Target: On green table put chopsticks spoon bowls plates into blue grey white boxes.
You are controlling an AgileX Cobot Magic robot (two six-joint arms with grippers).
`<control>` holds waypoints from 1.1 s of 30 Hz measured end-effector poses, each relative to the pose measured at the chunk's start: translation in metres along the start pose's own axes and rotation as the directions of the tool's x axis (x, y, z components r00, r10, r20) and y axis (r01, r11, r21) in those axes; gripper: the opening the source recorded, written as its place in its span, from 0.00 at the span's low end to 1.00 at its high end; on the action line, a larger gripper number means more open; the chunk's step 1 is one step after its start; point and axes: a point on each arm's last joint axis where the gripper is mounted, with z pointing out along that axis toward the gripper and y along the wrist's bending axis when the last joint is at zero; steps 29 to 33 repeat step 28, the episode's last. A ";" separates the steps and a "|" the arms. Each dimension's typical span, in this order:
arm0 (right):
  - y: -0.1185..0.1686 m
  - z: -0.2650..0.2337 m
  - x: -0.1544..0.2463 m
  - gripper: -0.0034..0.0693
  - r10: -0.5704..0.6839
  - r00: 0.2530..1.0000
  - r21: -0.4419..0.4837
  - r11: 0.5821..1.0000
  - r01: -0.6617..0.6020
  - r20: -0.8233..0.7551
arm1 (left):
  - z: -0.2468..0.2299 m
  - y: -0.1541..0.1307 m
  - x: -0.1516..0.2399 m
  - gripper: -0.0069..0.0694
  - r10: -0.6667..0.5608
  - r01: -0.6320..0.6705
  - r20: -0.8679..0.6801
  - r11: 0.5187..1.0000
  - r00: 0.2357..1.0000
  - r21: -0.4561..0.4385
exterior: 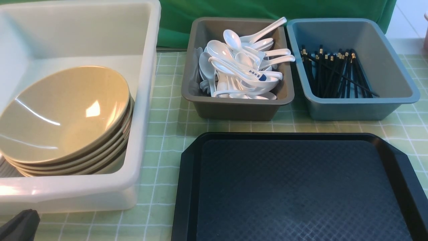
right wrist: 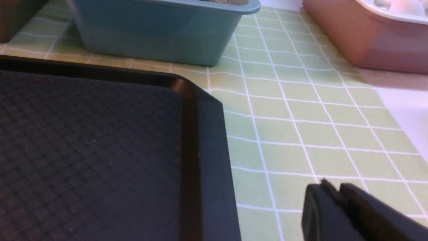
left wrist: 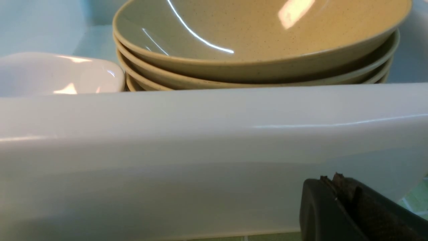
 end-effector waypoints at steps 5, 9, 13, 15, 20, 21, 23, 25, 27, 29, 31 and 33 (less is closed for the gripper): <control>0.000 0.000 0.000 0.14 0.000 1.000 0.000 1.000 0.000 0.000 | 0.000 0.000 0.000 0.09 -0.001 0.001 0.000 1.000 1.000 0.000; 0.000 0.000 0.000 0.15 0.000 1.000 0.000 1.000 0.000 0.000 | 0.000 0.000 0.000 0.09 -0.001 0.001 0.000 1.000 1.000 0.000; 0.000 0.000 0.000 0.15 0.000 1.000 0.000 1.000 0.000 0.000 | 0.000 0.000 0.000 0.09 -0.001 0.001 0.000 1.000 1.000 0.000; 0.000 0.000 0.000 0.15 0.000 1.000 0.000 1.000 0.000 0.000 | 0.000 0.000 0.000 0.09 -0.001 0.001 0.000 1.000 1.000 0.000; 0.000 0.000 0.000 0.15 0.000 1.000 0.000 1.000 0.000 0.000 | 0.000 0.000 0.000 0.09 -0.001 0.001 0.000 1.000 1.000 0.000; 0.000 0.000 0.000 0.16 0.000 1.000 0.000 1.000 0.000 0.000 | 0.000 0.000 0.000 0.09 -0.001 0.001 0.000 1.000 1.000 0.000; 0.000 0.000 0.000 0.16 0.000 1.000 0.000 1.000 0.000 0.000 | 0.000 0.000 0.000 0.09 -0.001 0.001 0.000 1.000 1.000 0.000; 0.000 0.000 0.000 0.16 0.000 1.000 0.000 1.000 0.000 0.000 | 0.000 0.000 0.000 0.09 -0.001 0.001 0.000 1.000 1.000 0.000; 0.000 0.000 0.000 0.17 0.000 1.000 0.000 1.000 0.000 0.000 | 0.000 0.000 0.000 0.09 -0.001 0.001 0.000 1.000 1.000 0.000; 0.000 0.000 0.000 0.17 0.000 1.000 0.000 1.000 0.000 0.000 | 0.000 0.000 0.000 0.09 -0.001 0.001 0.000 1.000 1.000 0.000; 0.000 0.000 0.000 0.17 0.000 1.000 0.000 1.000 0.000 0.000 | 0.000 0.000 0.000 0.09 -0.001 0.001 0.000 1.000 1.000 0.000; 0.000 0.000 0.000 0.17 0.000 1.000 0.000 1.000 0.000 0.000 | 0.000 0.000 0.000 0.09 -0.001 0.001 0.000 1.000 1.000 0.000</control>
